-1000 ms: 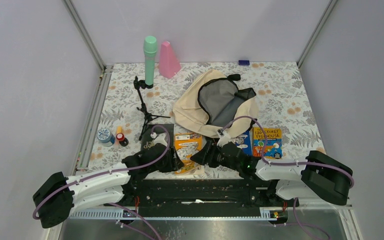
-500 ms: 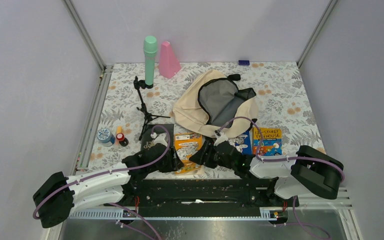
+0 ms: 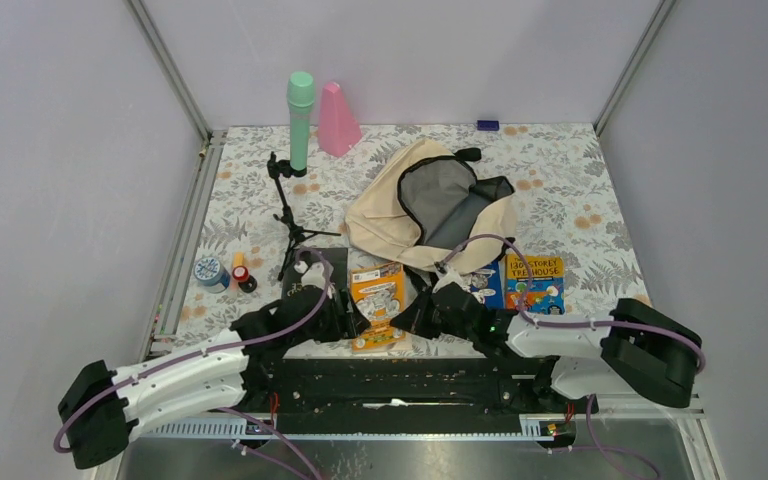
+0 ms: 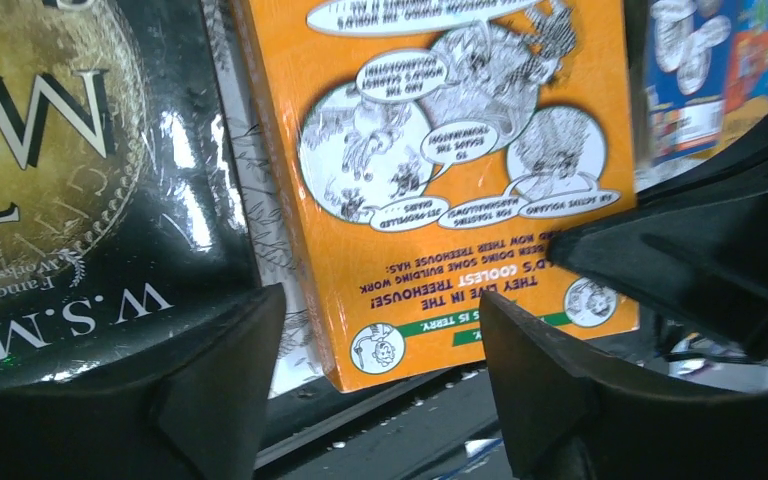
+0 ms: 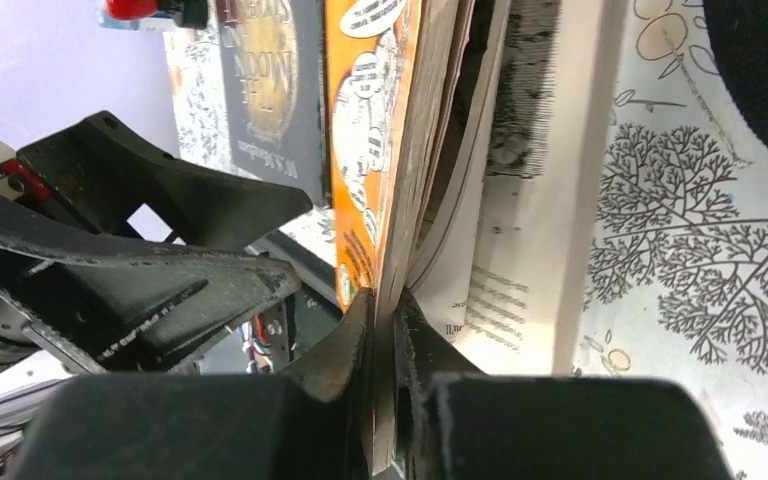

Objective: Pack the student bag
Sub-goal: Pick up the book from the center of the board.

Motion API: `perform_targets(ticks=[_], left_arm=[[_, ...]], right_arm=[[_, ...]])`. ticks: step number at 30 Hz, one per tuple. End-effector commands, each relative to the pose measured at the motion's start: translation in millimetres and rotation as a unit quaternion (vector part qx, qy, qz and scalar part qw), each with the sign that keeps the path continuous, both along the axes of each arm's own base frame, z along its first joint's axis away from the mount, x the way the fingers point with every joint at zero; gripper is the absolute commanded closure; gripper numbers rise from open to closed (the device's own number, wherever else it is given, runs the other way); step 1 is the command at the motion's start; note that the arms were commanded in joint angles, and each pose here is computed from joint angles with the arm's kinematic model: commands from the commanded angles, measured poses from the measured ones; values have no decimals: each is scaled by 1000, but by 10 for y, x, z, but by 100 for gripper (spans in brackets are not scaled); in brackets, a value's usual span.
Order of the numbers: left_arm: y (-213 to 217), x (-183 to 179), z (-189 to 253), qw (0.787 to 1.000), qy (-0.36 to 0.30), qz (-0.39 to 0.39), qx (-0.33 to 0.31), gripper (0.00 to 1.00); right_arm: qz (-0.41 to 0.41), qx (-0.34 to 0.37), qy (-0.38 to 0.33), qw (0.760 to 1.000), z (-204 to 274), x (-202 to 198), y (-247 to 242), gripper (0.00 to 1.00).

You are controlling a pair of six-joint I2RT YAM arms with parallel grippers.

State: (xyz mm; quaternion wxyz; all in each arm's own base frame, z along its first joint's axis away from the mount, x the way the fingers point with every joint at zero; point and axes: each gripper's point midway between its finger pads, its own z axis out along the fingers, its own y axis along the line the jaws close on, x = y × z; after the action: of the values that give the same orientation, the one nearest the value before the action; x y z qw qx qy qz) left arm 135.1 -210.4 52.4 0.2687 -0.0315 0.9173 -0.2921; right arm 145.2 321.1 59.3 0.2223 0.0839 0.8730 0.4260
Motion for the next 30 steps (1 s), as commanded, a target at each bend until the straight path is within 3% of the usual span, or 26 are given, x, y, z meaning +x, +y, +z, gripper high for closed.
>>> perform_targets(ticks=[1,4,12,16,21,27,30], left_arm=[[-19,152,416,998,-51,22,-30,25],[-6,161,546,997,-61,26,-41,20],[10,179,907,993,-88,34,-77,1],[-47,193,1022,987,-98,24,-122,1],[-76,287,1370,970,-133,20,-204,1],[-213,262,2044,932,-193,-31,-306,1],[-251,272,2100,927,-185,-38,-323,1]], right_arm=[[-16,41,-24,999,365,20,-12,100],[-11,46,-33,998,461,-10,-63,100],[99,64,-84,989,943,-235,67,100],[110,85,-146,980,1357,-227,15,100],[64,75,-243,965,1878,-39,-223,100],[47,143,-349,925,2548,-16,-301,100],[58,161,-389,905,2764,-64,-313,100]])
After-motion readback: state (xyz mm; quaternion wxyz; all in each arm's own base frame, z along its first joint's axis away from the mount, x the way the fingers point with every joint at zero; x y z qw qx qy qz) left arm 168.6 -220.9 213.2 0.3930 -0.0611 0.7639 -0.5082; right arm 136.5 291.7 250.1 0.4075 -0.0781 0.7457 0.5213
